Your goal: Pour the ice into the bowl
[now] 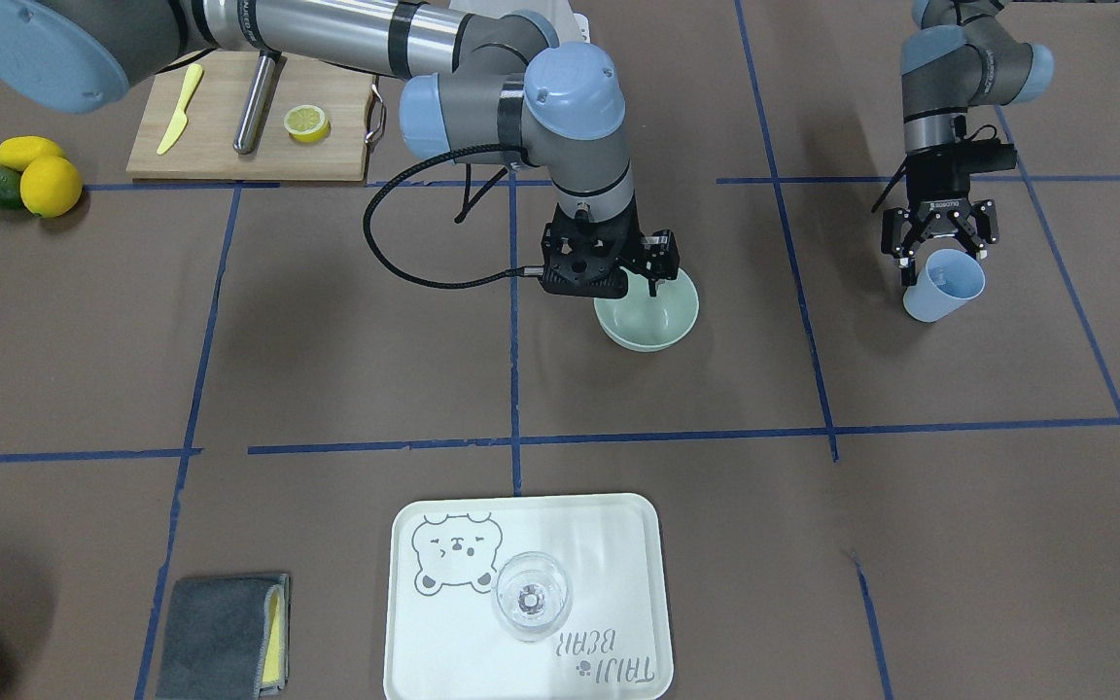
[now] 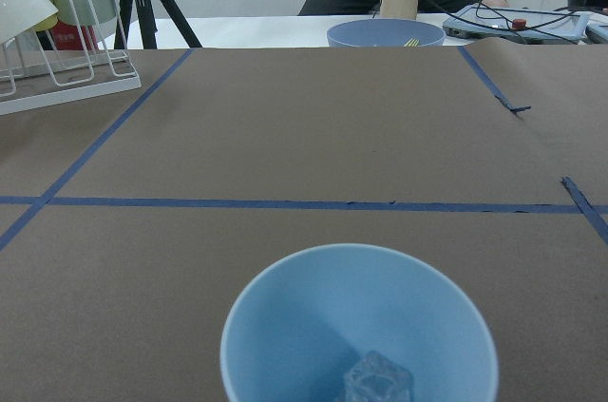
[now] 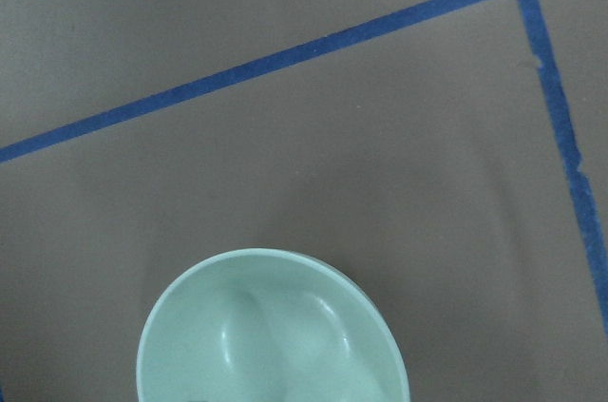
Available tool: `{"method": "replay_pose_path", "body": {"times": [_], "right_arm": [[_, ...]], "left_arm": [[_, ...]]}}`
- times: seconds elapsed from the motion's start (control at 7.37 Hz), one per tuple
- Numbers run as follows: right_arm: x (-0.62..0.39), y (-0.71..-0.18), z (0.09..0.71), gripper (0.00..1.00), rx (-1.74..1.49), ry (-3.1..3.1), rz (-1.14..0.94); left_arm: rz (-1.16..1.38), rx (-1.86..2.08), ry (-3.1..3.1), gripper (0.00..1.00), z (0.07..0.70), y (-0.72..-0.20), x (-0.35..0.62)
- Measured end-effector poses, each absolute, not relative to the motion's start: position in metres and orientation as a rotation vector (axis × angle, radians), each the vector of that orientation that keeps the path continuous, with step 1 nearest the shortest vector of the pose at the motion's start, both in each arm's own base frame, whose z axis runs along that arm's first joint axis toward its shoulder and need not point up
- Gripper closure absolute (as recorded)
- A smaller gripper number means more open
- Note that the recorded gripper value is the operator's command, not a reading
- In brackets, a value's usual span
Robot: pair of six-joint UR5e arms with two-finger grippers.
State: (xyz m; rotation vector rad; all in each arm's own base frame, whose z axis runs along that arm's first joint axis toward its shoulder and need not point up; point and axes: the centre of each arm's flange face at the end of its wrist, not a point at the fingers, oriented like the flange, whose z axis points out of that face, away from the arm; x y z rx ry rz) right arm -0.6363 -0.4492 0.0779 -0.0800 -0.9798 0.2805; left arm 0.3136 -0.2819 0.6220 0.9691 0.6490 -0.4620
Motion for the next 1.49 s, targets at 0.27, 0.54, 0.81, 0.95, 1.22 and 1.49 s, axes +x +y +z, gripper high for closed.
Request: {"method": "replay_pose_path", "body": {"times": [0.27,0.54,0.81,0.95,1.22,1.49], "right_arm": [[-0.620,-0.453,0.081,0.00,-0.086,-0.943,0.296],[-0.605,-0.453,0.096,0.00,-0.084,-0.937,0.304],[-0.595,-0.452,0.103,0.00,-0.077,-0.942,0.304],[-0.592,-0.454,0.107,0.00,-0.073,-0.940,0.301],[-0.586,-0.454,0.117,0.00,-0.069,-0.936,0.300],[-0.556,-0.443,0.146,0.00,-0.054,-0.926,0.277]], "left_arm": [[-0.467,0.970,0.659,0.07,0.619,-0.284,0.321],[-0.464,0.970,0.658,0.08,0.621,-0.284,0.326],[-0.458,0.970,0.655,0.11,0.622,-0.284,0.326],[-0.457,0.969,0.656,0.11,0.623,-0.284,0.326],[-0.448,0.966,0.654,0.12,0.624,-0.284,0.326],[-0.433,0.969,0.644,0.13,0.626,-0.284,0.326]]}}
